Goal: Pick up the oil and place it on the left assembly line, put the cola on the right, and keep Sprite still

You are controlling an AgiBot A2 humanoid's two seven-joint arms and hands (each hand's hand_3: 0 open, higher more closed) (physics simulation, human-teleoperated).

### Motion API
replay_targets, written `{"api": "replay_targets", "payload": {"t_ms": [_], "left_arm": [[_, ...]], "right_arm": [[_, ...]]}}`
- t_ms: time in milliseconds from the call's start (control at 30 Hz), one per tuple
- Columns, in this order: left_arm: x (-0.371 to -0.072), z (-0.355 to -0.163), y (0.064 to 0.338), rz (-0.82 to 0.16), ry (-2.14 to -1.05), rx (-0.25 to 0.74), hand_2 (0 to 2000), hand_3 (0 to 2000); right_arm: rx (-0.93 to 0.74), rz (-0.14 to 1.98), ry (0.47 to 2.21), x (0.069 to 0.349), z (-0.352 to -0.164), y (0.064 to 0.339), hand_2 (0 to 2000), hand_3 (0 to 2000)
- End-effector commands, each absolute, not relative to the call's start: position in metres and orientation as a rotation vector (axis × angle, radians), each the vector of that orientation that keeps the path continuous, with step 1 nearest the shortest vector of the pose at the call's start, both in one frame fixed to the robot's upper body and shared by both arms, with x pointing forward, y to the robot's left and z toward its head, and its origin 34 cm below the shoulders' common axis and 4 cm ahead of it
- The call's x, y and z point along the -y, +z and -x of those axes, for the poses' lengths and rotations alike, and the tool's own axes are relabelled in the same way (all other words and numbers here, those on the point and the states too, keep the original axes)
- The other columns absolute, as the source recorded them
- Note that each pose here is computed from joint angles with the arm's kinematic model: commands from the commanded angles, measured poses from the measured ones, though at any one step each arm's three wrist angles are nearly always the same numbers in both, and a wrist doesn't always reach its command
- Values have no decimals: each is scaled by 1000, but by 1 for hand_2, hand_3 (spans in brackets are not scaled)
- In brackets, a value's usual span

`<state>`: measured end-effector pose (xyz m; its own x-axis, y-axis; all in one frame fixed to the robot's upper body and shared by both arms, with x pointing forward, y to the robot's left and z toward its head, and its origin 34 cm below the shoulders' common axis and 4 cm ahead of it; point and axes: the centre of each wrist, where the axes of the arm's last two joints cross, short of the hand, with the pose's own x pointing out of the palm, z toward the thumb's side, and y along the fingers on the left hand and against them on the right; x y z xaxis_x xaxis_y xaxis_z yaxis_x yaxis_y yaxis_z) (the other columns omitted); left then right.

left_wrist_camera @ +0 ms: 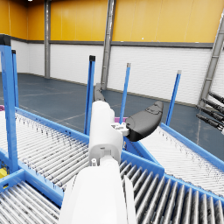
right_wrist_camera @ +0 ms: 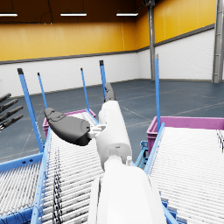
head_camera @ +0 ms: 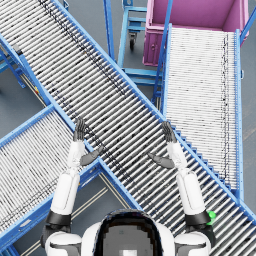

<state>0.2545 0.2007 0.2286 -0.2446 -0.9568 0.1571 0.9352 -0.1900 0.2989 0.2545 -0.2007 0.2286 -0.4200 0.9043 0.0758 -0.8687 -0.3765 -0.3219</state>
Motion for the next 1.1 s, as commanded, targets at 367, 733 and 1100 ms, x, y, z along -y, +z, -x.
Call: {"api": "replay_targets", "payload": {"t_ms": [367, 733, 1100], "left_arm": [[-201, -255, 229, -74, -1777, 388, 0, 0], [-198, -258, 240, -141, -1809, 484, 0, 0], [-215, -261, 305, -572, -1627, 596, 0, 0]], "right_arm": [[376, 134, 1971, 201, -255, 229, 0, 0], [455, 156, 1916, 197, -258, 234, 0, 0], [543, 543, 1678, 208, -253, 287, 0, 0]]}}
